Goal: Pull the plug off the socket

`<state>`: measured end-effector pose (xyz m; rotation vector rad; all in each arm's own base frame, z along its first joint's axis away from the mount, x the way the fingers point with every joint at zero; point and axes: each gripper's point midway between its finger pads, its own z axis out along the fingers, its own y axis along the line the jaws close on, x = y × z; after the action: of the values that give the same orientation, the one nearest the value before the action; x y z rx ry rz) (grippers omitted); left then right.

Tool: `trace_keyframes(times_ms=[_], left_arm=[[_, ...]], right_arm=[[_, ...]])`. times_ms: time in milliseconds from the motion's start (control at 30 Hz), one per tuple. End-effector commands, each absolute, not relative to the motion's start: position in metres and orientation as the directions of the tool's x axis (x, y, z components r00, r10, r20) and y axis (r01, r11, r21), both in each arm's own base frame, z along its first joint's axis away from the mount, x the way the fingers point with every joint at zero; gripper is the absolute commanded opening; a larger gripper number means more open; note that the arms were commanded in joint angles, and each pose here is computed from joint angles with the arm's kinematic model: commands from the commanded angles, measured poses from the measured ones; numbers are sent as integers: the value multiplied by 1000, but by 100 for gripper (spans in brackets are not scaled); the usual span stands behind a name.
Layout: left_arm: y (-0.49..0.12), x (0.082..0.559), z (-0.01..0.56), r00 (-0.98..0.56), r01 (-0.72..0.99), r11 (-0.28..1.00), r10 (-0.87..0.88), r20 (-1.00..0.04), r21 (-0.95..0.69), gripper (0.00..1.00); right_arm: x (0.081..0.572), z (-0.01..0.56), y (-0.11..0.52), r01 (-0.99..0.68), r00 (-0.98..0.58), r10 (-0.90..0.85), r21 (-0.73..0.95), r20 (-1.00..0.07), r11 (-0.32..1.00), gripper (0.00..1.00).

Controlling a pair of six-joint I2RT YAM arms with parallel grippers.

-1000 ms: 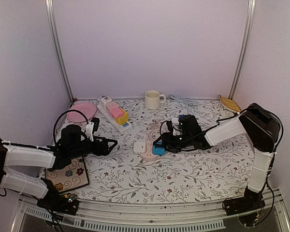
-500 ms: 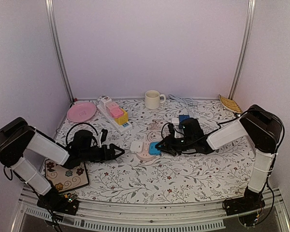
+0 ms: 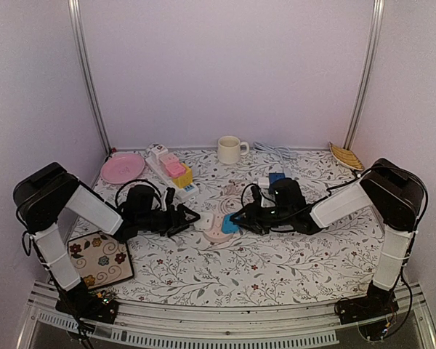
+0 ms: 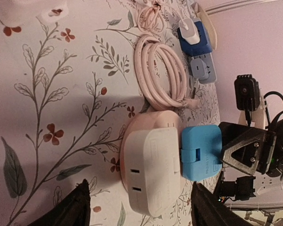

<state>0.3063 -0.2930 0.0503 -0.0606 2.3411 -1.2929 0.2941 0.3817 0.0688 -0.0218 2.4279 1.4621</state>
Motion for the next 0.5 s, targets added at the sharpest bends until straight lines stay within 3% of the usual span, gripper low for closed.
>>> trace_keyframes(times_ms=[0,333,467], left_arm=[[-301,307,49,-906,163,541,-249,-341,-825,71],[-307,304,41,-918,150,547,-232,-321,-824,67],[-303,298,40,-917,152,563,-226,-329,-812,67]], right_arm=[[291,77,391,-185,-952,141,878,-271,442,36],[287,65,396,-161,-962,127,879,-242,449,35],[285,63,394,-159,-964,123,879,-237,450,26]])
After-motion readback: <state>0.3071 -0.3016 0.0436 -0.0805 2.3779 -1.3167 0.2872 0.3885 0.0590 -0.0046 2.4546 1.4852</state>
